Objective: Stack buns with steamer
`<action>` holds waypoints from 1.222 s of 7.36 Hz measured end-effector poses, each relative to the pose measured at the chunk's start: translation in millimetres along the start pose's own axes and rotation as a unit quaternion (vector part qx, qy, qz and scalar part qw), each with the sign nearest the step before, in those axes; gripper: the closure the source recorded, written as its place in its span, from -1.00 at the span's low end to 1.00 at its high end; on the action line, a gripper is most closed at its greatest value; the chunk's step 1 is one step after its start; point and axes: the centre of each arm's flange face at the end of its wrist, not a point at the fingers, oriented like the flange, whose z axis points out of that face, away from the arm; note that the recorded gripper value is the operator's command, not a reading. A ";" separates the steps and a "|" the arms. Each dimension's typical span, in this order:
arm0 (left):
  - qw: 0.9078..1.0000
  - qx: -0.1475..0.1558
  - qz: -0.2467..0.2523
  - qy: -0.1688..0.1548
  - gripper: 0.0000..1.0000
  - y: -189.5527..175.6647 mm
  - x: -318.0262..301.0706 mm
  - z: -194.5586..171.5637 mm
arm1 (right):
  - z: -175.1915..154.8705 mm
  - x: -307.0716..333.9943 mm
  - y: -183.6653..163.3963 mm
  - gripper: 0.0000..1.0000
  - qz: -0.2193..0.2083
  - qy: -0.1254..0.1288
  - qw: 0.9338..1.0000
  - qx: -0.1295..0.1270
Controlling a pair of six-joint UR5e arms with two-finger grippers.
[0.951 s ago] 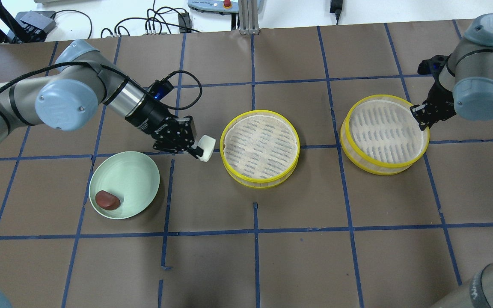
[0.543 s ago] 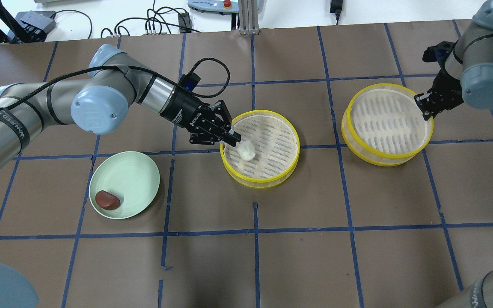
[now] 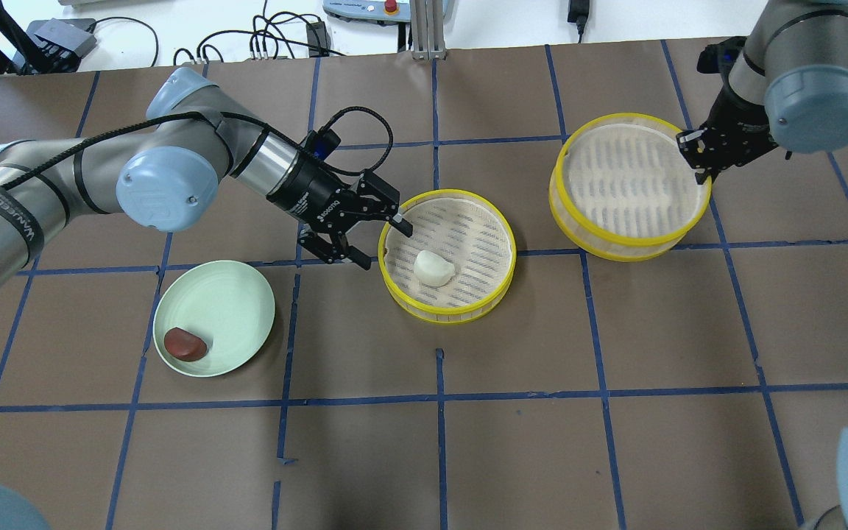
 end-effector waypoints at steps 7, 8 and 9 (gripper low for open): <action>0.881 -0.108 0.057 -0.457 -0.90 17.0 -139.7 -28.5 | -9.5 -230.0 67.2 0.77 0.108 0.006 0.994 -0.006; 0.877 -0.113 0.056 -0.463 -0.87 15.3 -148.8 -21.6 | -3.2 -236.6 68.3 0.77 0.105 0.009 0.994 -0.009; 0.877 -0.120 0.055 -0.462 -0.87 9.5 -157.5 -11.5 | 1.8 -239.1 68.5 0.76 0.100 0.012 0.995 -0.012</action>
